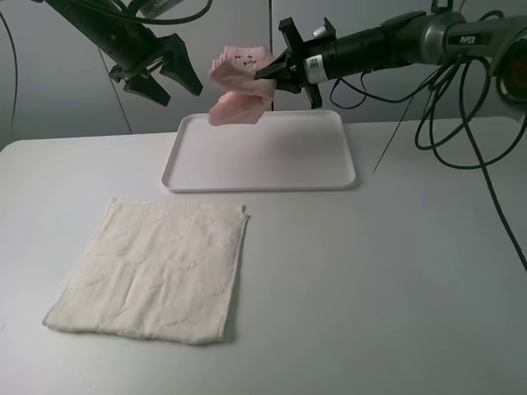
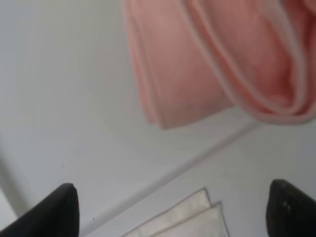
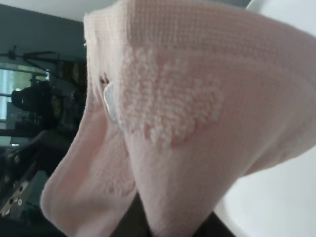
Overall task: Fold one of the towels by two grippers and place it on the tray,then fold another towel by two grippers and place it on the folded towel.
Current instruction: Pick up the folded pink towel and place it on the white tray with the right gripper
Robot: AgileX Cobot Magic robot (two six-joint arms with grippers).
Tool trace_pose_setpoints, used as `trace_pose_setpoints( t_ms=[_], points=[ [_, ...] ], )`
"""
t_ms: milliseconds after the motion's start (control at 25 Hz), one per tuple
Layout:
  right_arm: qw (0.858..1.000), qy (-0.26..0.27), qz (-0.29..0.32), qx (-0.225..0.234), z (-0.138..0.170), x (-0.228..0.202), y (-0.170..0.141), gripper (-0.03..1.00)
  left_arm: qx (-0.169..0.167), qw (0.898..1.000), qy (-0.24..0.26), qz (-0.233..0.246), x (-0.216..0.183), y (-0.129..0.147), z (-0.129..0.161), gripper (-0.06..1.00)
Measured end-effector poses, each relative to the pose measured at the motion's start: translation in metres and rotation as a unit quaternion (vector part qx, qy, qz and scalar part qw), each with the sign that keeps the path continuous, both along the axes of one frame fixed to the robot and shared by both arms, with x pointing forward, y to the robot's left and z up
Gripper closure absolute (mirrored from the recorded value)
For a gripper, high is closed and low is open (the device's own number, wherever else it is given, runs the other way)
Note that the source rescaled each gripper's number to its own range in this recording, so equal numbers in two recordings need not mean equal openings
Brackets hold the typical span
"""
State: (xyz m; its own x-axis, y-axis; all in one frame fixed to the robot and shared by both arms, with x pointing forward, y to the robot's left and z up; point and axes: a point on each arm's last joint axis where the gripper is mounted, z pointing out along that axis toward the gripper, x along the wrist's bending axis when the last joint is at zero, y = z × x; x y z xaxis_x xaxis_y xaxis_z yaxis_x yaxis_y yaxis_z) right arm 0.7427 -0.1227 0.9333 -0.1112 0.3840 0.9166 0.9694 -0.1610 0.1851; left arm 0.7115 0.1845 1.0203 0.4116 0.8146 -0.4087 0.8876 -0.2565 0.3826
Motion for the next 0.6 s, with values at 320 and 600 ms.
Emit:
trace_pose_setpoints(
  t_ms=[320, 600],
  points=[
    [0.990, 0.010, 0.022, -0.141, -0.068, -0.001, -0.008, 0.88, 0.012, 1.000, -0.002, -0.002, 0.000, 0.002, -0.001, -0.03],
    [0.981, 0.032, 0.009, -0.191, -0.080, -0.001, -0.013, 0.63, 0.013, 1.000, -0.003, -0.003, 0.000, 0.002, -0.001, -0.03]
  ],
)
